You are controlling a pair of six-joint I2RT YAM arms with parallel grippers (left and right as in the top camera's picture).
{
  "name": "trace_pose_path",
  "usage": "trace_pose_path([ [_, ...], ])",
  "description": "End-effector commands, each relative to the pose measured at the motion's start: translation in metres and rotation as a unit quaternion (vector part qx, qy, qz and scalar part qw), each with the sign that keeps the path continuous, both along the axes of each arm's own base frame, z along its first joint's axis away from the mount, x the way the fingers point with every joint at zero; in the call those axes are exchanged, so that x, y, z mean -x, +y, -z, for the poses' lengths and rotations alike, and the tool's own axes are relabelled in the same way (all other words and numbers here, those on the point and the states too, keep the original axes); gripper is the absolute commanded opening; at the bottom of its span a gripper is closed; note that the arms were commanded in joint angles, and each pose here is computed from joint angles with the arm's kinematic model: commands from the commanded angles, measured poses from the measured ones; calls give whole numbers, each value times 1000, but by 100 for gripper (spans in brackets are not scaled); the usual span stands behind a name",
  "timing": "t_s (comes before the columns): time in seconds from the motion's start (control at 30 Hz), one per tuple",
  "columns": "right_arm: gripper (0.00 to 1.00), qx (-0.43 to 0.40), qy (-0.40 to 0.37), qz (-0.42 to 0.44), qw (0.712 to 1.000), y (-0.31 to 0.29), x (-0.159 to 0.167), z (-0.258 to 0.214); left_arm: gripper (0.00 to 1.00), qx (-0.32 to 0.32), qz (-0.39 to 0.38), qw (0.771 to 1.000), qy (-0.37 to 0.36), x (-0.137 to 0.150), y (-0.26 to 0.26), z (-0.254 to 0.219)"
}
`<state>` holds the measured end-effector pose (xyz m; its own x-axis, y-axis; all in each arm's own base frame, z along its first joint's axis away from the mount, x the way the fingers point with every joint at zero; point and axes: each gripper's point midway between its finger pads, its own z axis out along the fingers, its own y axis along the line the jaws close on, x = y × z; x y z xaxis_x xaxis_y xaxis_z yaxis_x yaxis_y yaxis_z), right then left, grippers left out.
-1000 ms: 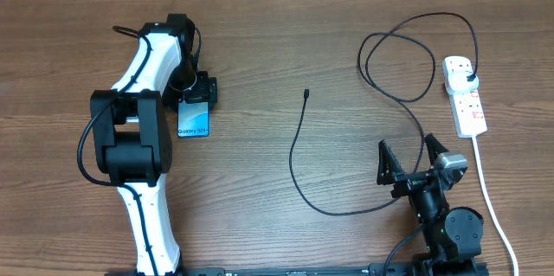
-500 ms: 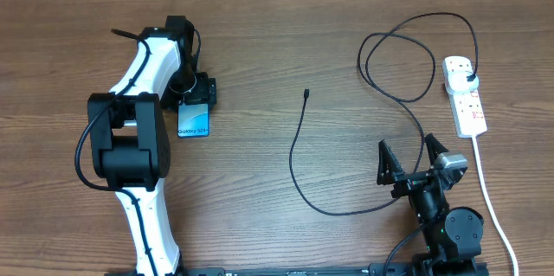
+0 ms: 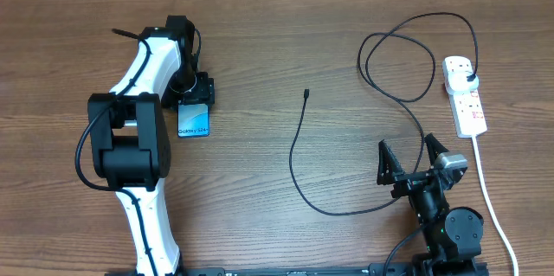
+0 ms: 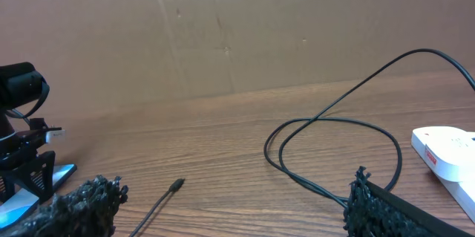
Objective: Plug charger to phone and switch on socket
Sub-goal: 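Lower the left gripper and grasp the smartphone's bottom edge, then lift the smartphone with the left gripper and tilt it upright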
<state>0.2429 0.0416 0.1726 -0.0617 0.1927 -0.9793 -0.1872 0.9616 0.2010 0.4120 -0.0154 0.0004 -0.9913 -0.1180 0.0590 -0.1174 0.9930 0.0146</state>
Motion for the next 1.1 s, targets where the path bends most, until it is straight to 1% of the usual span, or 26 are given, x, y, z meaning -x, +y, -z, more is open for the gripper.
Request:
trace_pose_path([
  [0.0, 100, 1, -2, 2, 1000, 0, 0, 2, 73, 10, -2, 999, 39, 12, -6, 18],
  [0.33, 100, 1, -2, 2, 1000, 0, 0, 2, 71, 12, -1, 1000, 17, -10, -8, -30],
  [0.47, 100, 1, -2, 2, 1000, 0, 0, 2, 70, 34, -2, 999, 0, -20, -16, -46],
  [0.6, 100, 1, -2, 2, 1000, 0, 0, 2, 70, 82, -11, 996, -17, -30, -32, -60],
  [0.8, 100, 1, -2, 2, 1000, 0, 0, 2, 66, 157, -65, 985, -25, -39, -58, -76],
  [0.9, 100, 1, -2, 2, 1000, 0, 0, 2, 65, 205, -104, 973, -18, -42, -74, -82],
  [1.07, 100, 1, -2, 2, 1000, 0, 0, 2, 64, 285, -153, 946, 1, -44, -100, -96],
])
